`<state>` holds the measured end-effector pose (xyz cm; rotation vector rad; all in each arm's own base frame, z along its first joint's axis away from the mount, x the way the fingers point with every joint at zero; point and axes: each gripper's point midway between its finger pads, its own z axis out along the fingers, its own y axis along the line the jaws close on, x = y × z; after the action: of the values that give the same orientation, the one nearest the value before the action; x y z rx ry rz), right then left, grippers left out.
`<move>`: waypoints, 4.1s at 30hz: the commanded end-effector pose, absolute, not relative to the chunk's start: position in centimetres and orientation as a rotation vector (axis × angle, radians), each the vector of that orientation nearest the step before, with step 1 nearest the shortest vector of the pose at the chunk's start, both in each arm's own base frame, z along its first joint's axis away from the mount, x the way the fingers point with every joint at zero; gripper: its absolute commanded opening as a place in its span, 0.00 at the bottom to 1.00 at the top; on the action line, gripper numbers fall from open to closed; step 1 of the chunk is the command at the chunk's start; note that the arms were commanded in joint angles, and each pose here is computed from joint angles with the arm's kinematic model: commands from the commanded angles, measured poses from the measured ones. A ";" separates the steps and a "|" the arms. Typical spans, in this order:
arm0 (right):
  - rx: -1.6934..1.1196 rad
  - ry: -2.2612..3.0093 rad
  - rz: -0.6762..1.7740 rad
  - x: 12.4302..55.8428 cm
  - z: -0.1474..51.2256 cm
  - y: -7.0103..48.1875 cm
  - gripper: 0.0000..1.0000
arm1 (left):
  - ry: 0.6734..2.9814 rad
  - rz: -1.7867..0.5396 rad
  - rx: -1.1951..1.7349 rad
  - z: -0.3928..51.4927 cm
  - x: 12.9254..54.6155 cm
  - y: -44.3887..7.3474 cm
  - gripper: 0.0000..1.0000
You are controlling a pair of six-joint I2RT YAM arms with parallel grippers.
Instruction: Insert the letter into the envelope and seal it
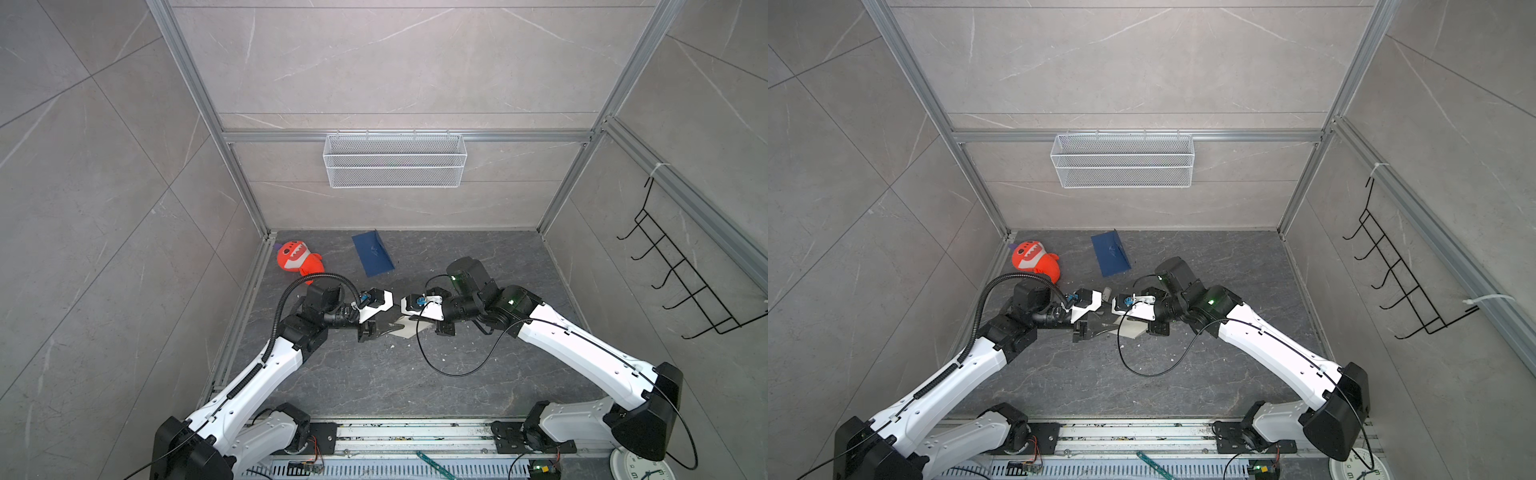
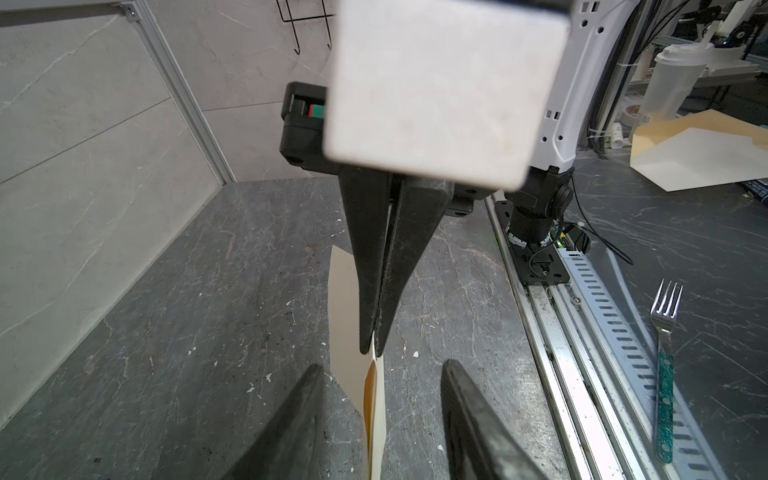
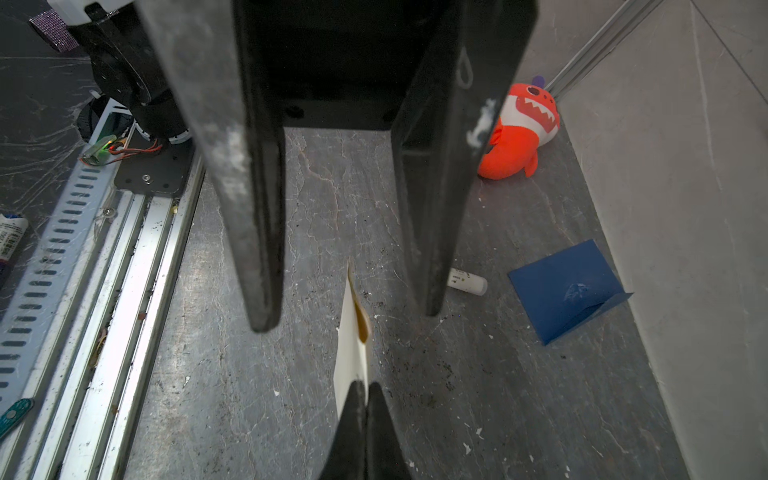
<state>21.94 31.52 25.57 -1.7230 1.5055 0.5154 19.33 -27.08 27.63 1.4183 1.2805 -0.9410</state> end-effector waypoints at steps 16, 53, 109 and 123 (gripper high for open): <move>-1.697 1.493 0.559 21.7 26.5 32.6 0.00 | 1.219 -0.987 1.473 28.5 18.8 -27.5 0.21; -1.714 1.546 0.568 21.0 24.9 32.3 0.03 | 1.233 -0.905 1.486 27.9 19.3 -27.2 0.00; -1.634 1.886 0.431 21.8 18.5 23.2 0.09 | 1.213 -0.881 1.503 27.8 19.0 -26.9 0.00; -1.636 1.960 0.323 21.5 17.3 20.8 0.11 | 1.205 -0.879 1.504 28.0 18.8 -26.9 0.00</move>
<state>21.98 22.37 18.34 -1.6245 1.8915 0.3756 19.14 -27.03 26.47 1.5002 1.2782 -0.9043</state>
